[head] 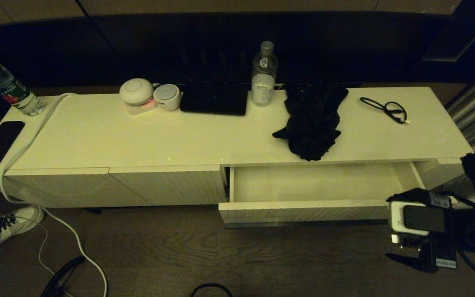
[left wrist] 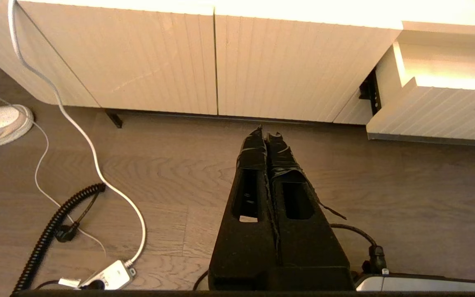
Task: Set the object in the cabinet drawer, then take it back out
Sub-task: Open the drawer
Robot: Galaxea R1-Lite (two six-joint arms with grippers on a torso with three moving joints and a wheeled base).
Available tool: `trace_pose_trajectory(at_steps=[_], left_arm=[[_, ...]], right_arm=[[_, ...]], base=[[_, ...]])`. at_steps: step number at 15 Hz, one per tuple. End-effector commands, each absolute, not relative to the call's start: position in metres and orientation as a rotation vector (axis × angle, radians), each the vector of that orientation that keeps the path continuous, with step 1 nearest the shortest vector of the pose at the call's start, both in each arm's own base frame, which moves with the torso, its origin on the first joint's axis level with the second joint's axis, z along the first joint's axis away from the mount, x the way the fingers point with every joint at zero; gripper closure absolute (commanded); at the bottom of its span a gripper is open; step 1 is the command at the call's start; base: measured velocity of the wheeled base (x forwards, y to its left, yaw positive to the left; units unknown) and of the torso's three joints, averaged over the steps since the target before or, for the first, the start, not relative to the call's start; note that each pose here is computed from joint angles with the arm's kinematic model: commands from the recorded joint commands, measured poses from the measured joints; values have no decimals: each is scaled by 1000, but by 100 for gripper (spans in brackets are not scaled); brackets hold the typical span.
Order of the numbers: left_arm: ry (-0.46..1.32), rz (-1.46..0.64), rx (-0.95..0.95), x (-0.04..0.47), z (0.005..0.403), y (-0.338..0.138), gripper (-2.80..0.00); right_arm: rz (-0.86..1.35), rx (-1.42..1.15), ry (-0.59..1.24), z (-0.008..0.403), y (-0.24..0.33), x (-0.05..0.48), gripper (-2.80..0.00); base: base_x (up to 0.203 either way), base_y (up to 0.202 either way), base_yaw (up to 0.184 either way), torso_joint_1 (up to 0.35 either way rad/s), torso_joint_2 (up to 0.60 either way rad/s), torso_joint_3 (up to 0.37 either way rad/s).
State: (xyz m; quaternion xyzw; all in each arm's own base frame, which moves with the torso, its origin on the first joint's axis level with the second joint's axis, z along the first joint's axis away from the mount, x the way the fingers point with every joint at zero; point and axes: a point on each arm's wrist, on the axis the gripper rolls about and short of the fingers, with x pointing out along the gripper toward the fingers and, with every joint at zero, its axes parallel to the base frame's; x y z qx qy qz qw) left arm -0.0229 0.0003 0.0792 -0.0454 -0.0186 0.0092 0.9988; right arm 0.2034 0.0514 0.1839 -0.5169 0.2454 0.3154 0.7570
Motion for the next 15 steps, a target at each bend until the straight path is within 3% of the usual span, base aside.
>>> trace_pose_trajectory(at_steps=[1,3,4,15], left_arm=[[-39,20,-92,-23,79,0,0],[-39,20,-92,-23,79,0,0],[-39,20,-92,-23,79,0,0],[-39,20,-92,-23,79,0,0]], right_arm=[[715,-1118,571,196,60,222,-280],[745,-1113,608,200,68,234,-280],[765,-1106,625,201,72,236,0],[771,-1111,692,182,95,291,0]], base=[[0,0,0,0,0,0],[0,0,0,0,0,0],[0,0,0,0,0,0],[0,0,0,0,0,0]])
